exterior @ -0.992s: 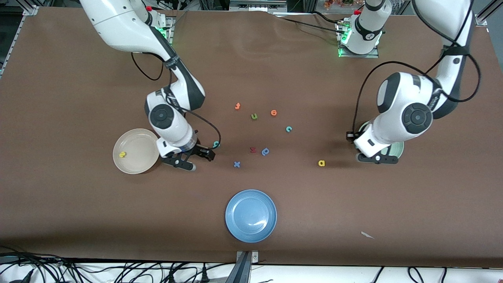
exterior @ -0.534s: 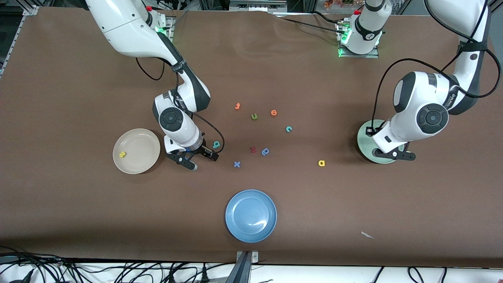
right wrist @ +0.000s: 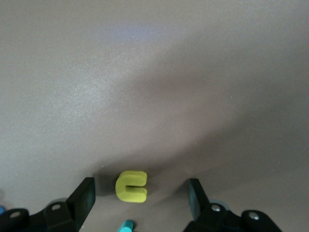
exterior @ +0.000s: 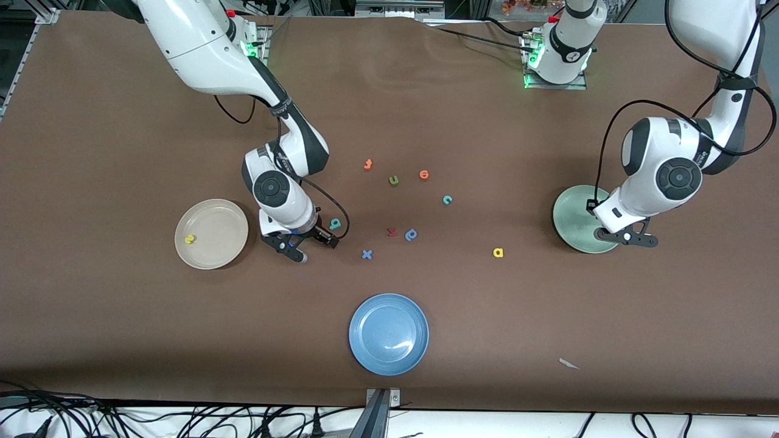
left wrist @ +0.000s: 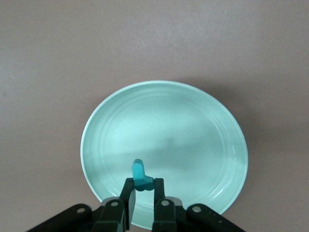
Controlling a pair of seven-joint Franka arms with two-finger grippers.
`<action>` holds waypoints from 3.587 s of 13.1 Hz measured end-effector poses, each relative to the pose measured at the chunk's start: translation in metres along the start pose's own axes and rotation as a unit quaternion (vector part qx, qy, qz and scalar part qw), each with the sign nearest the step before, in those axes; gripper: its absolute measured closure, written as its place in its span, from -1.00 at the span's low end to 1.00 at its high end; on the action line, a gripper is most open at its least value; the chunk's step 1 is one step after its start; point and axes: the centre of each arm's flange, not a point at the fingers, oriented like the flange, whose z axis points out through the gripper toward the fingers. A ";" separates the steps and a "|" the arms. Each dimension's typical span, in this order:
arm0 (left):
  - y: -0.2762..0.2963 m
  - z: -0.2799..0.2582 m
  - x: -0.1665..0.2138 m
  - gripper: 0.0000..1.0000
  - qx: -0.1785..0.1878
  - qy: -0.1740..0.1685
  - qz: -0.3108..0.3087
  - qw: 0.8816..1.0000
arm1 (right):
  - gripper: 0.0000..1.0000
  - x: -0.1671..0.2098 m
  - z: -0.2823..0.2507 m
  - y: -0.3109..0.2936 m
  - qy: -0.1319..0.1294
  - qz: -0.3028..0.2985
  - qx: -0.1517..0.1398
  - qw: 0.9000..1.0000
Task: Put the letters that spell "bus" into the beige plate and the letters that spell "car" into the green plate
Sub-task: 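Grasp the yellow c with the right gripper while the left gripper drops the j, then drop the yellow c onto the beige plate while the left gripper reaches the D, then grasp the yellow D with the left gripper while the right gripper reaches the 6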
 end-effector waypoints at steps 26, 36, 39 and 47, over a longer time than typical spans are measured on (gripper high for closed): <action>0.193 0.016 0.051 -0.44 -0.139 0.075 -0.048 0.986 | 0.45 0.170 -0.107 0.160 -0.093 -0.200 -0.122 0.968; 0.208 0.045 0.080 -0.52 -0.136 0.115 -0.054 0.983 | -0.57 0.160 -0.065 0.207 -0.050 -0.227 -0.089 0.969; 0.206 0.046 0.086 -0.44 -0.135 0.122 -0.056 0.982 | -1.00 0.139 -0.113 0.147 -0.055 -0.183 -0.074 0.979; 0.204 0.045 0.093 0.13 -0.135 0.131 -0.058 0.980 | -0.99 0.012 -0.089 0.006 -0.028 -0.091 -0.025 0.995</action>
